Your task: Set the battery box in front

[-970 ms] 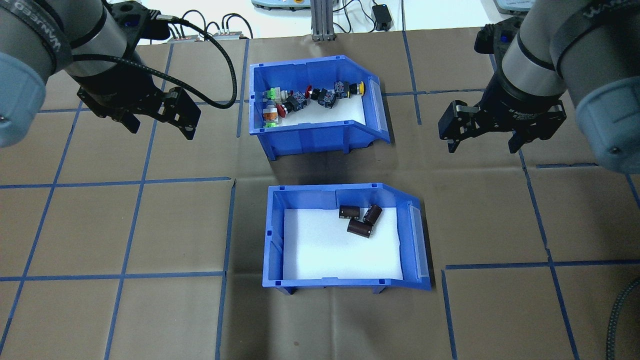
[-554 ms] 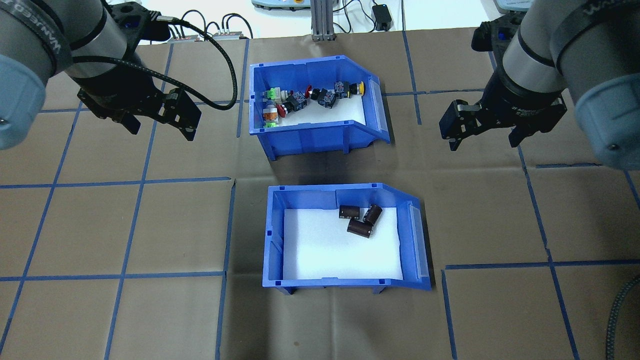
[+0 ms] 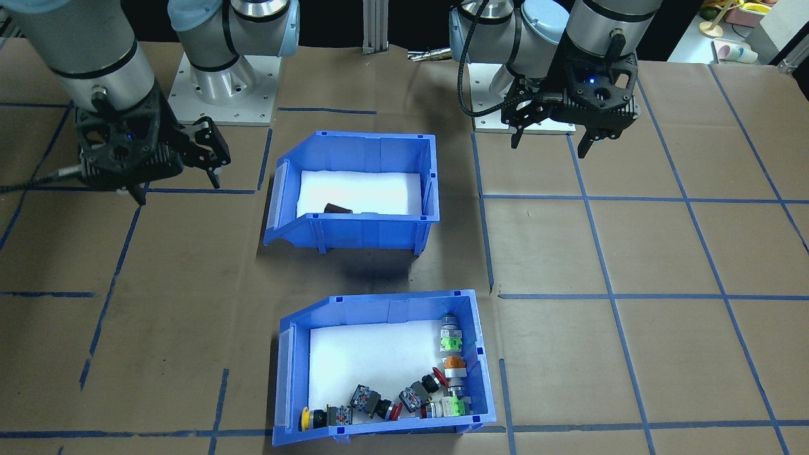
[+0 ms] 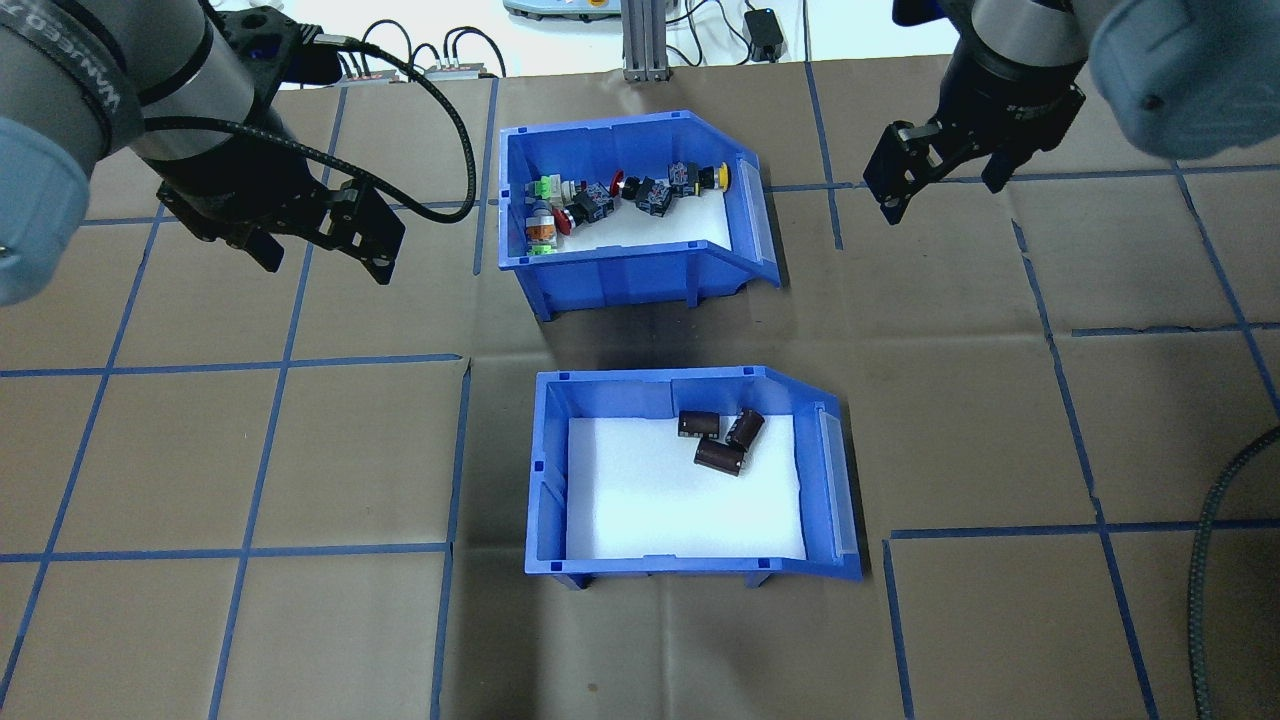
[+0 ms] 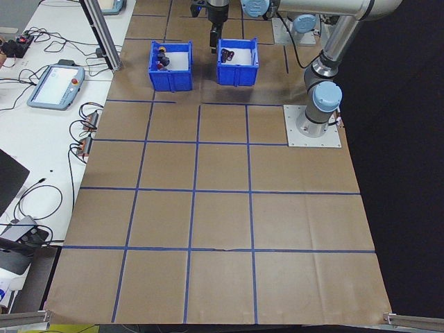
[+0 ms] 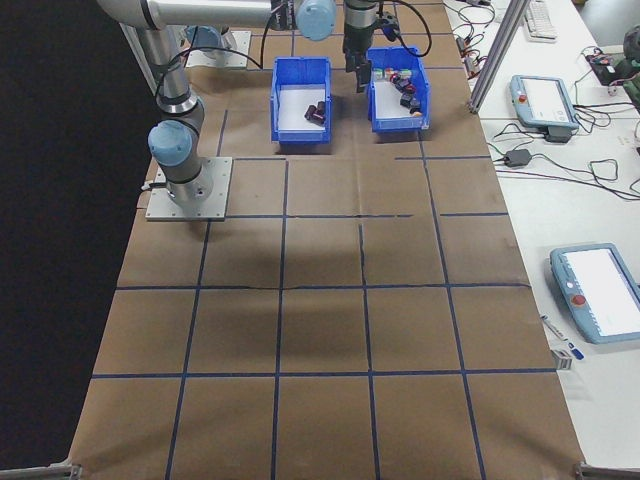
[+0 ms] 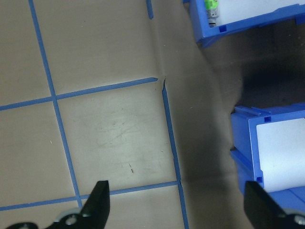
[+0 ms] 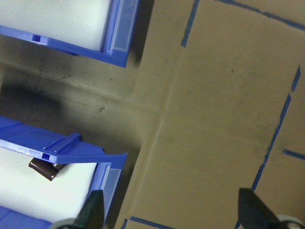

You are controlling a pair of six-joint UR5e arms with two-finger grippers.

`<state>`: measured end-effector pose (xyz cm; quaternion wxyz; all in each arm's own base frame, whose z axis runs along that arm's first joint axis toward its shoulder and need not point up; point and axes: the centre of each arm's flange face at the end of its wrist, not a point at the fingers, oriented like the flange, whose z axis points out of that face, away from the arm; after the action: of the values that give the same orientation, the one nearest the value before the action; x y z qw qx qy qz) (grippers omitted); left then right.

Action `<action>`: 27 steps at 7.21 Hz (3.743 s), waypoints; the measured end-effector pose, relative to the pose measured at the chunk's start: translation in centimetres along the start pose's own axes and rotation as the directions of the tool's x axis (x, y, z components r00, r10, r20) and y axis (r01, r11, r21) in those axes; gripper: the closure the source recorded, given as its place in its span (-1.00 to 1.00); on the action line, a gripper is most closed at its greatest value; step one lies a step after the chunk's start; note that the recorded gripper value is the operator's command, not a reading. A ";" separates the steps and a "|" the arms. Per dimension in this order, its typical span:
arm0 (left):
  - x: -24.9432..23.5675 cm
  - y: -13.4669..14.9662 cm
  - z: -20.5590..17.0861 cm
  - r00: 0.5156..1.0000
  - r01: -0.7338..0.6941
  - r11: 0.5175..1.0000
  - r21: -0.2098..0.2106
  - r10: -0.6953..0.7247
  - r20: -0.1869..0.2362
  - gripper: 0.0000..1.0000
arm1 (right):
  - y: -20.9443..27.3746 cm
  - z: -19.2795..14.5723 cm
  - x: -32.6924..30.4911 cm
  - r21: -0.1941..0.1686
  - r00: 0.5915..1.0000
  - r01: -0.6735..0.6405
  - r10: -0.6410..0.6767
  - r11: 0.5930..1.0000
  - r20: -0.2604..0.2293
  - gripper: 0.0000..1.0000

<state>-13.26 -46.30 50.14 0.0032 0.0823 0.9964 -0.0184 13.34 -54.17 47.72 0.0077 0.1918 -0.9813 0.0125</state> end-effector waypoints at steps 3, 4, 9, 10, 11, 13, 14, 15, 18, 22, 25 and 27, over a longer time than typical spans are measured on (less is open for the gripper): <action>0.9 0.8 2.2 0.977 0.204 0.978 -0.053 -0.206 -0.057 -1.00 | -7.0 0.6 -1.1 0.009 0.918 0.395 -0.395 0.918 -0.013 -1.00; 1.7 1.5 3.8 0.925 0.366 0.925 -0.105 -0.374 -0.071 -1.00 | -9.3 1.1 -3.1 0.008 0.844 0.536 -0.536 0.844 -0.019 -1.00; 12.2 10.2 11.4 0.436 0.888 0.414 -0.200 -0.896 0.082 -1.00 | -17.2 5.5 -19.4 0.009 0.366 0.931 -0.930 0.366 -0.027 -1.00; 14.4 11.8 13.5 0.336 0.927 0.315 -0.201 -0.938 0.079 -1.00 | -17.7 6.7 -21.3 0.006 0.319 0.948 -0.947 0.319 -0.019 -1.00; 16.2 13.3 15.6 0.240 0.953 0.221 -0.206 -0.968 0.072 -1.00 | -18.0 8.0 -22.8 0.000 0.291 0.957 -0.957 0.291 -0.003 -1.00; 18.6 15.9 18.3 0.096 0.959 0.067 -0.277 -0.991 0.092 -0.98 | -18.3 11.3 -24.5 -0.013 0.269 0.963 -0.962 0.269 0.042 -1.00; 19.1 16.5 19.1 0.066 0.952 0.031 -0.305 -0.992 0.108 -0.97 | -18.1 13.0 -25.1 -0.021 0.264 0.964 -0.962 0.263 0.067 -1.00; 19.3 16.5 19.4 0.052 0.948 0.016 -0.318 -0.993 0.106 -0.97 | -17.8 14.6 -25.4 -0.026 0.260 0.966 -0.962 0.259 0.083 -1.00; 19.6 15.7 20.5 0.029 0.947 -0.003 -0.323 -0.995 0.095 -0.97 | -16.9 19.3 -25.7 -0.019 0.262 0.965 -0.964 0.261 0.049 -1.00; 20.2 16.0 24.2 -0.006 0.946 -0.041 -0.321 -0.994 0.110 -0.76 | -15.9 21.1 -25.5 -0.021 0.285 0.959 -0.957 0.284 0.048 0.39; 20.4 16.1 24.8 -0.003 0.944 -0.035 -0.327 -0.995 0.099 0.31 | -16.2 20.5 -25.2 -0.043 0.289 0.957 -0.957 0.288 0.013 0.97; 20.7 15.9 24.6 0.003 0.941 -0.022 -0.337 -0.997 0.072 1.00 | -16.7 19.0 -24.6 -0.034 0.290 0.956 -0.956 0.292 -0.039 1.00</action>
<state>-30.97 -28.12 24.83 -0.0943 -0.6388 0.7509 0.1386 42.19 -60.93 28.57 0.0392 0.7377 -0.6740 0.0084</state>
